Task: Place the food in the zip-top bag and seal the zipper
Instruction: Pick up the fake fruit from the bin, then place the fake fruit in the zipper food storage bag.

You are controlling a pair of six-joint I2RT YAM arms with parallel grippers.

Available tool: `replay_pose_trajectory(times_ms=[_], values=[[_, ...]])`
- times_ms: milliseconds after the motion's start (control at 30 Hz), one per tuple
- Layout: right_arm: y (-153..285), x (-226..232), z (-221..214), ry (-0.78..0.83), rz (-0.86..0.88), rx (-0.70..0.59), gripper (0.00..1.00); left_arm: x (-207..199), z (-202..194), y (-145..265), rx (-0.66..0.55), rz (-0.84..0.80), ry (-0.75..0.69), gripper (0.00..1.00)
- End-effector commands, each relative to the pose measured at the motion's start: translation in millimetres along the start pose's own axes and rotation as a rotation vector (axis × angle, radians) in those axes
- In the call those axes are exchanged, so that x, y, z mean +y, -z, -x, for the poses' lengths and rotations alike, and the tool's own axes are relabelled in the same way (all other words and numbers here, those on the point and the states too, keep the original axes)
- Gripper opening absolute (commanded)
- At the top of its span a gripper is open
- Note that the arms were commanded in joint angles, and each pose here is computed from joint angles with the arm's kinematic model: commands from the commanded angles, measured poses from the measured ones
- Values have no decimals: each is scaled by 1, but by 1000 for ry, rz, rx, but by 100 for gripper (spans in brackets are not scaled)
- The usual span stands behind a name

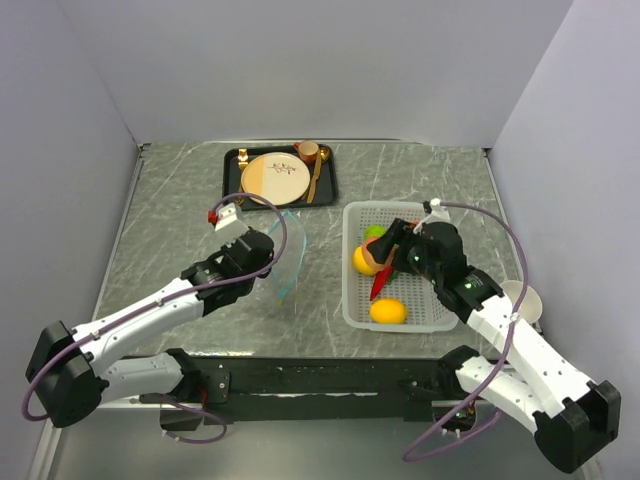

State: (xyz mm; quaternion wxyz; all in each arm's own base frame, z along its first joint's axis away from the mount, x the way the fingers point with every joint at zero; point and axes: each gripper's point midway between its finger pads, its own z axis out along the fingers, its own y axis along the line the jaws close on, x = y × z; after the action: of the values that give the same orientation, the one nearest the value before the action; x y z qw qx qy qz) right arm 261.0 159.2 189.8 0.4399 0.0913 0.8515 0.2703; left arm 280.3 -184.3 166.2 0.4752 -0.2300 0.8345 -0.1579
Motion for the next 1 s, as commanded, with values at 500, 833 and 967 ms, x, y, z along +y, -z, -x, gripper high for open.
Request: replay_pose_trajectory(times_ms=[500, 833, 967], values=[[-42, 166, -28, 41, 499, 143, 37, -31, -3, -4, 37, -84, -27, 1], [-73, 170, -45, 68, 452, 200, 38, -29, -4, -3, 37, -78, -16, 1], [-82, 163, -46, 82, 385, 202, 37, -28, 4, 0, 14, -74, -12, 1]])
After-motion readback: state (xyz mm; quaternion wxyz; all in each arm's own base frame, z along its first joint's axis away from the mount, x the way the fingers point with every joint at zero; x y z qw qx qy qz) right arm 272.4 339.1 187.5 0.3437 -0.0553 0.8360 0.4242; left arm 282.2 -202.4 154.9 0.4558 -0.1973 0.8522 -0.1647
